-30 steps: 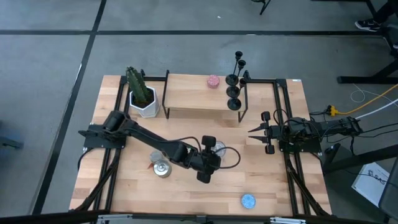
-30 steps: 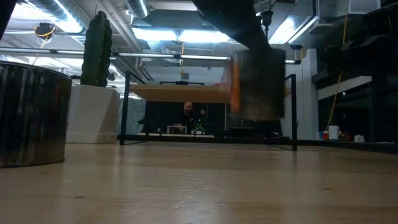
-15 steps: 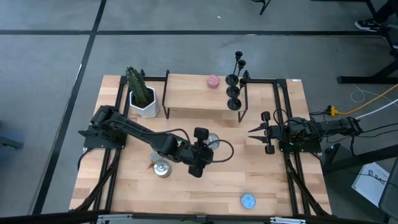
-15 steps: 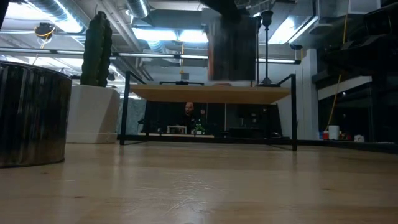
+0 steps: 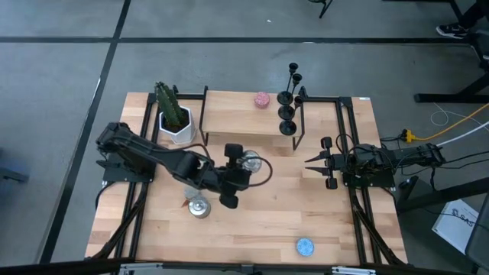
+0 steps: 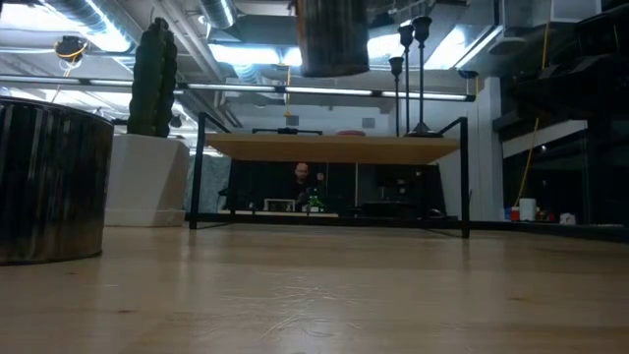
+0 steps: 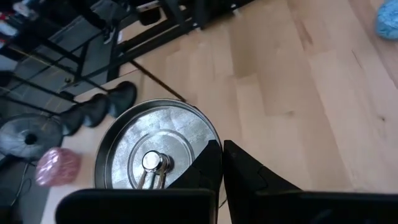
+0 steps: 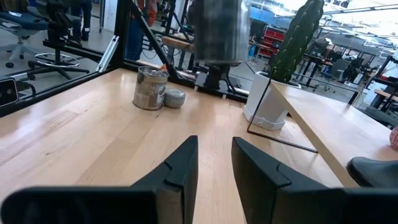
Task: Pick & Place candle stick holders
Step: Put the left silver scented candle on the shelf
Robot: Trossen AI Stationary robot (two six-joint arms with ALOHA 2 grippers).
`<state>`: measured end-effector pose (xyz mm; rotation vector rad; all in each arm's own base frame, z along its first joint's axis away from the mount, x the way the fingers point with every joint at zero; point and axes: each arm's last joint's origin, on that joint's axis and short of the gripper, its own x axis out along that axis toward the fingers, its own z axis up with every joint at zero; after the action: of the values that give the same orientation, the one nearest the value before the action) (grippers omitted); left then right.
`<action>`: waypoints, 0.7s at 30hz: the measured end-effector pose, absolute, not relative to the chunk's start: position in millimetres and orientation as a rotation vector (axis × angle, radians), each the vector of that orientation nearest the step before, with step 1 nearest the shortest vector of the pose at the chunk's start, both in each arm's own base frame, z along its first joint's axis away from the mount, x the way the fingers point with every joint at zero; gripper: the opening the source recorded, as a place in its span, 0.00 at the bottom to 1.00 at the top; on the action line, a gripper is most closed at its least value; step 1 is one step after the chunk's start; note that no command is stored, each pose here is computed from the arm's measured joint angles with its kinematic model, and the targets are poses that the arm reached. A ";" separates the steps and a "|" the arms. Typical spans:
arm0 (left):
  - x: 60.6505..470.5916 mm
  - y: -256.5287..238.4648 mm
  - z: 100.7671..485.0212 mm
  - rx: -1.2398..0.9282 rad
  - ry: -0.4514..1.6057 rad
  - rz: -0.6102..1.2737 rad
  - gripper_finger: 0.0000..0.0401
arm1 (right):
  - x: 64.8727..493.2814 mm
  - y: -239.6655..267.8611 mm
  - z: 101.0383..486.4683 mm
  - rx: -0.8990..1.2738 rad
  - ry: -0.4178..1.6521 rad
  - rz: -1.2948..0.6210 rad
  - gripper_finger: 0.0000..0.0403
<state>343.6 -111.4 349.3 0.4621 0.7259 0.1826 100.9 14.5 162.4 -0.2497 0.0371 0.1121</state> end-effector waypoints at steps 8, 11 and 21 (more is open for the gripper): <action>327.0 -99.2 370.8 0.435 0.686 0.224 0.01 | 100.9 14.5 162.4 -0.249 0.037 0.112 0.25; 322.3 -90.8 377.2 0.422 0.680 0.244 0.01 | 100.9 14.5 162.4 -0.250 0.037 0.112 0.25; 318.0 -47.8 385.8 0.365 0.717 0.316 0.01 | 100.9 14.5 162.4 -0.250 0.037 0.112 0.25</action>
<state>318.0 -47.8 385.8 0.3646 0.7168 0.3158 100.9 14.5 162.4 -0.2497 0.0374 0.1121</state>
